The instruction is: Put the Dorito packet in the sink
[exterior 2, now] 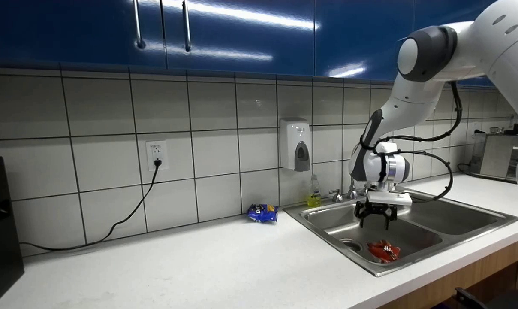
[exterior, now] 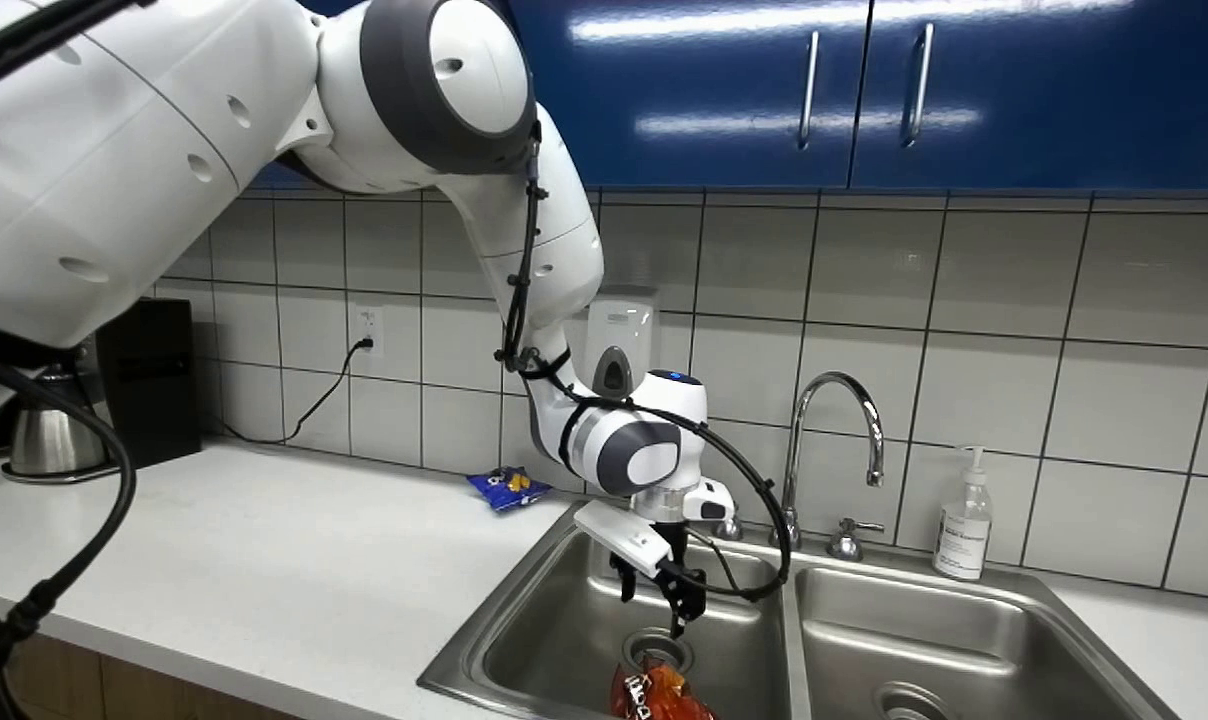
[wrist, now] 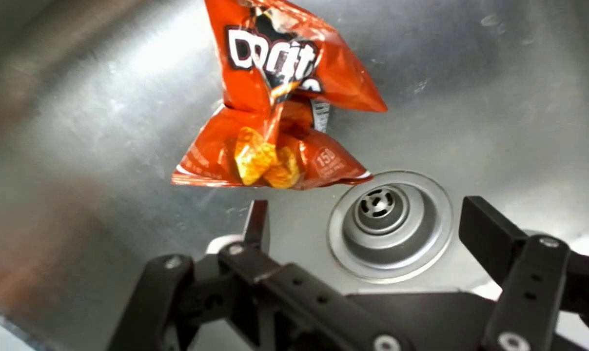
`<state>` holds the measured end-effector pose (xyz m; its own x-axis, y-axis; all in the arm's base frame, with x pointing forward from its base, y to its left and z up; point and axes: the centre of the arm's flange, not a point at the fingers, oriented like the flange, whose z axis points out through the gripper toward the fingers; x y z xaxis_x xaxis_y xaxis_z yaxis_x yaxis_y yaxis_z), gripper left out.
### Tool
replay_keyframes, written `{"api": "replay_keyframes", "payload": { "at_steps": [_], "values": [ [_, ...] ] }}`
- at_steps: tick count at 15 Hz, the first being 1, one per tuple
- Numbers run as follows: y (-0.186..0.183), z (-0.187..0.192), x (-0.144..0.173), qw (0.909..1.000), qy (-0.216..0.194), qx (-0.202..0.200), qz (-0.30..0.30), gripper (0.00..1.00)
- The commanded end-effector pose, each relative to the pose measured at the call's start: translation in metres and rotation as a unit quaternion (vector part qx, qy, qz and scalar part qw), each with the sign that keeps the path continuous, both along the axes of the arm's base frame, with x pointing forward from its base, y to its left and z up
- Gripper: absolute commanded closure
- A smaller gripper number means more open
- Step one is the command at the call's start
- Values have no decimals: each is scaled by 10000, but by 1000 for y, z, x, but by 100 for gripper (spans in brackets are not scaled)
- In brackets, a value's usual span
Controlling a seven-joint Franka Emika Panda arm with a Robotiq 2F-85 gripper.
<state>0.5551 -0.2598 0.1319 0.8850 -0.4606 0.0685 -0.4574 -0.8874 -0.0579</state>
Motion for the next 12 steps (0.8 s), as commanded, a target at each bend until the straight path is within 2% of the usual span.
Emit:
{"api": "replay_keyframes", "payload": {
  "at_steps": [1,3,8,12],
  "values": [
    [24,34,-16,9951,-32,259,953,0],
    [42,47,-20,9888,-85,231,1472,0],
    [85,74,-45,9663,-45,73,2573,0],
    [114,96,-75,9493,-62,-47,3144,0]
  ]
}}
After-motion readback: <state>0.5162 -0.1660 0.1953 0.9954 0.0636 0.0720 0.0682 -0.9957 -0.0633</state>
